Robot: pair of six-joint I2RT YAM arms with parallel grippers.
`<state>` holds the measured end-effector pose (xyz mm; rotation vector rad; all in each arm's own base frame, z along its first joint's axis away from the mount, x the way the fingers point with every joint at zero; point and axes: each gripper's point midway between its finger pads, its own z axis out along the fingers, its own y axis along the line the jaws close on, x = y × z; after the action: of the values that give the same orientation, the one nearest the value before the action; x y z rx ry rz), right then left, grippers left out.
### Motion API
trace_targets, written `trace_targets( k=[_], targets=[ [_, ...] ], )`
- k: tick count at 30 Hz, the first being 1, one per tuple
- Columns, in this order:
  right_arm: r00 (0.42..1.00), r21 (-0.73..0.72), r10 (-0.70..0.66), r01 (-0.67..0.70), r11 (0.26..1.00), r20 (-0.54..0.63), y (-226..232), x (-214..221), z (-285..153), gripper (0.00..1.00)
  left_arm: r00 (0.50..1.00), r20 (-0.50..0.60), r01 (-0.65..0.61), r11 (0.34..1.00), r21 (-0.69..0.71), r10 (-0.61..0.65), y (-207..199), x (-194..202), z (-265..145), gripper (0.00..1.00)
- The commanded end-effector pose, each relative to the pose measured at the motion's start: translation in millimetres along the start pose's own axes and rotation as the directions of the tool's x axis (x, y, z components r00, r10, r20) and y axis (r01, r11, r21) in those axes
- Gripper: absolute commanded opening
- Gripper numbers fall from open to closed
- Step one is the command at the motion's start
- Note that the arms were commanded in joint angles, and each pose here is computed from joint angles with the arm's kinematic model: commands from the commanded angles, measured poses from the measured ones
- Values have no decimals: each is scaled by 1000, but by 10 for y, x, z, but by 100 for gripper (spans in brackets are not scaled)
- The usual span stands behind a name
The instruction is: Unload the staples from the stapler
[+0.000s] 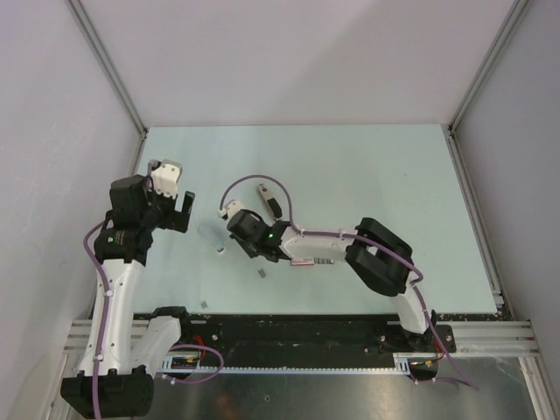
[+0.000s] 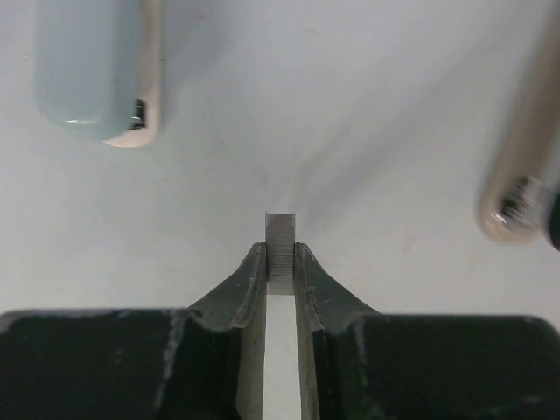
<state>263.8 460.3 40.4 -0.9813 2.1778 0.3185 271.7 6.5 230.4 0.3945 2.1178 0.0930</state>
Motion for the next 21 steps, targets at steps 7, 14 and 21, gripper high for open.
trace_targets(
  k=[7, 14, 21],
  targets=[
    [929, 278, 355, -369, 887, 101, -786, -12, -955, 0, 999, 8, -44, 999, 19, 44, -21, 43, -15, 98],
    [836, 428, 529, -535, 728, 143, -1122, 453, -1299, 0, 1000, 6, -21, 999, 41, 20, -72, 66, 4, 97],
    [768, 468, 613, -618, 632, 186, -1184, 768, -1362, 0, 1000, 10, -20, 999, 34, 20, -68, 60, -26, 97]
  ],
)
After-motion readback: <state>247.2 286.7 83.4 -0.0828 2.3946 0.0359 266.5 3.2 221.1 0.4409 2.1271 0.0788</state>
